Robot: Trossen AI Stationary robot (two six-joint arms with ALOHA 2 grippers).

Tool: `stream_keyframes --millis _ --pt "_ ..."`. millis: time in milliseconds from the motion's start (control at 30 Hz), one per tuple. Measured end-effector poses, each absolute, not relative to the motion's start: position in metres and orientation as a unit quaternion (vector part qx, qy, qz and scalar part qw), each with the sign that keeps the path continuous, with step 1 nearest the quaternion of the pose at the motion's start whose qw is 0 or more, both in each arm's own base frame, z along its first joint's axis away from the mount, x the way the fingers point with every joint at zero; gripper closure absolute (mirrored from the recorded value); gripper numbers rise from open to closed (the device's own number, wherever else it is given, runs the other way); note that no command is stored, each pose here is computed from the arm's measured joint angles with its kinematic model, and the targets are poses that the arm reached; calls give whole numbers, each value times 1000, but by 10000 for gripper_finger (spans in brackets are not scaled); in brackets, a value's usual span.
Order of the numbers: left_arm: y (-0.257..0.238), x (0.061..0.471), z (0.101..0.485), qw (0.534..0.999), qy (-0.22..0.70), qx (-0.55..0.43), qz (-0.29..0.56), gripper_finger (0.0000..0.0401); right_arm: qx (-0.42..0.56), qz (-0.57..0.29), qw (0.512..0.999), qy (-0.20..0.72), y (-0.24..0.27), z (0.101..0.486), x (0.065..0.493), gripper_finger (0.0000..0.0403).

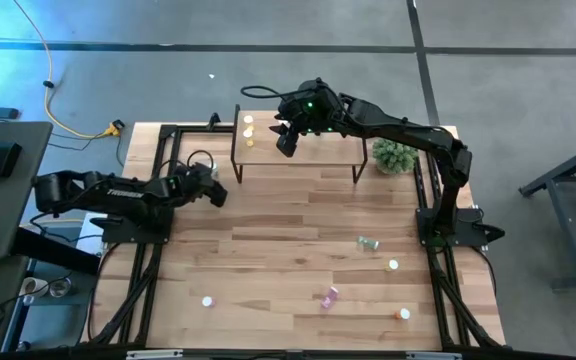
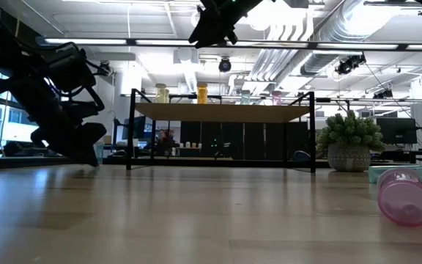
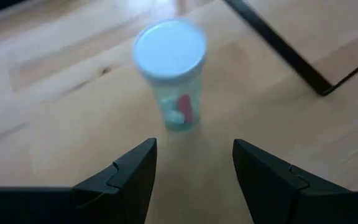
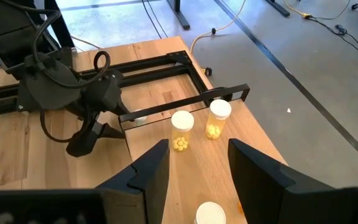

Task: Pick and place medicine bottles onto shelf by color
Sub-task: Put the top blue pill bottle on the shelf aligned with the other blue pill bottle

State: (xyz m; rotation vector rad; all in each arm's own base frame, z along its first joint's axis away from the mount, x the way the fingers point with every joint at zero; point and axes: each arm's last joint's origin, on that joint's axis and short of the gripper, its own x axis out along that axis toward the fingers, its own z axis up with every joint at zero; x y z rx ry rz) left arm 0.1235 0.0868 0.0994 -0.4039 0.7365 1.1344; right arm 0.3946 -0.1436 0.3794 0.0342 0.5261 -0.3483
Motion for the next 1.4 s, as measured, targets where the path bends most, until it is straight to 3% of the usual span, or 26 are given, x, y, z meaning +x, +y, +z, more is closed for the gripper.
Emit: stream_keyframes --millis 300,867,1233,1400 --pt "92 130 97 767 335 -135 531 201 14 -174 950 259 -146 379 394 247" --pt "109 130 87 745 310 -157 570 201 16 -177 949 259 -149 379 393 247" --pt "120 128 85 754 305 -161 558 202 16 -177 949 259 -149 379 393 247" --pt "122 128 85 754 305 -163 559 226 16 -177 949 259 -149 379 393 247"
